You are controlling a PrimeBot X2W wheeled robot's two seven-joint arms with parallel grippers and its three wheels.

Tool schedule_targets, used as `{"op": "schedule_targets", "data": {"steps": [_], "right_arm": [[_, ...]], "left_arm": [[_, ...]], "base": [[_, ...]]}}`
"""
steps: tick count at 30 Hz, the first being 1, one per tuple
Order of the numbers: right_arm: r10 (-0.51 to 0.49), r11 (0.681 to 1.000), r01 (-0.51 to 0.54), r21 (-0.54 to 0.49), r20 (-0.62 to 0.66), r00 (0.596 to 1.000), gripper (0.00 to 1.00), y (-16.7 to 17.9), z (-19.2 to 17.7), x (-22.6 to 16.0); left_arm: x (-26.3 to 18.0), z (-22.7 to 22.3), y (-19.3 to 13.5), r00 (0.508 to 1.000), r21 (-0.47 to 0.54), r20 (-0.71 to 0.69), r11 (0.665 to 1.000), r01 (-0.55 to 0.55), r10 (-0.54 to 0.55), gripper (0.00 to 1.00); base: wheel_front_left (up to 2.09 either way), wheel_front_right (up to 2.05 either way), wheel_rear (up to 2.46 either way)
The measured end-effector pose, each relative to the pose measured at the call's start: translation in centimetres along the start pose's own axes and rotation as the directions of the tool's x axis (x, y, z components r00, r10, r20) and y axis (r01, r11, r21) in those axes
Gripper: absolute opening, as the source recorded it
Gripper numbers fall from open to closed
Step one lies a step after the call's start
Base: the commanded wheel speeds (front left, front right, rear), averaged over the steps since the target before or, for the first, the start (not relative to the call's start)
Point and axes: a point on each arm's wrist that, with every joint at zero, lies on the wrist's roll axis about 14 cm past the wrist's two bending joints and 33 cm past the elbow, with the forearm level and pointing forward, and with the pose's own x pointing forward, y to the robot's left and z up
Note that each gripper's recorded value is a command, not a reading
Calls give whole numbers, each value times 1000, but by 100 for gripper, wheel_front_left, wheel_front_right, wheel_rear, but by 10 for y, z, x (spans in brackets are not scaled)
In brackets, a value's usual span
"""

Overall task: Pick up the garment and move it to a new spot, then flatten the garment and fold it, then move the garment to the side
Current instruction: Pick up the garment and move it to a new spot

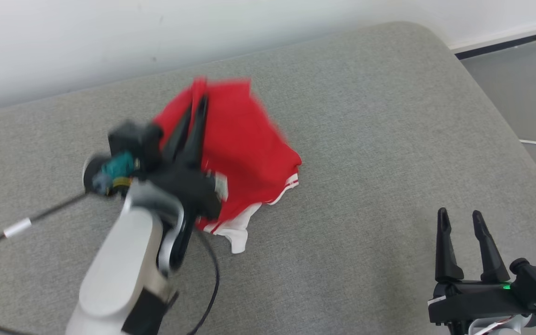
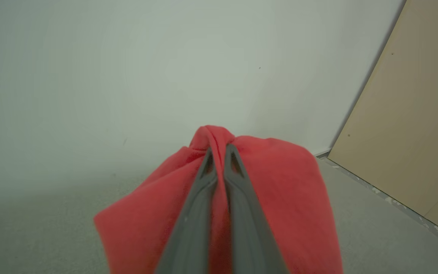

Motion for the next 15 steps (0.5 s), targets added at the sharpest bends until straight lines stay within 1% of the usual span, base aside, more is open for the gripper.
{"op": "schedule_targets", "data": {"steps": [3, 6, 7, 8, 12, 15], "right_arm": [[23, 1000, -23, -2, -9, 1000, 100, 7, -3, 2], [43, 999, -43, -8, -14, 999, 100, 14, -6, 5], [50, 999, -50, -11, -16, 999, 100, 16, -6, 6], [58, 998, -59, -14, -16, 998, 100, 19, -7, 6], [89, 996, -89, -19, -16, 996, 100, 28, -7, 9], [117, 993, -117, -17, -19, 993, 100, 37, -9, 10]], "left_arm": [[-28, -45, 26, 991, -3, -108, 996, -84, 84, 0], [-55, -79, 41, 971, 13, -198, 991, -134, 133, 0], [-61, -85, 43, 967, 16, -212, 990, -140, 141, 36], [-65, -87, 43, 967, 20, -212, 990, -143, 144, 99], [-70, -70, 40, 980, 33, -142, 990, -139, 142, 100], [-70, -43, 41, 987, 45, -53, 988, -147, 149, 100]], "base": [[0, 0, 0], [0, 0, 0], [0, 0, 0], [0, 0, 0], [0, 0, 0], [0, 0, 0]]}}
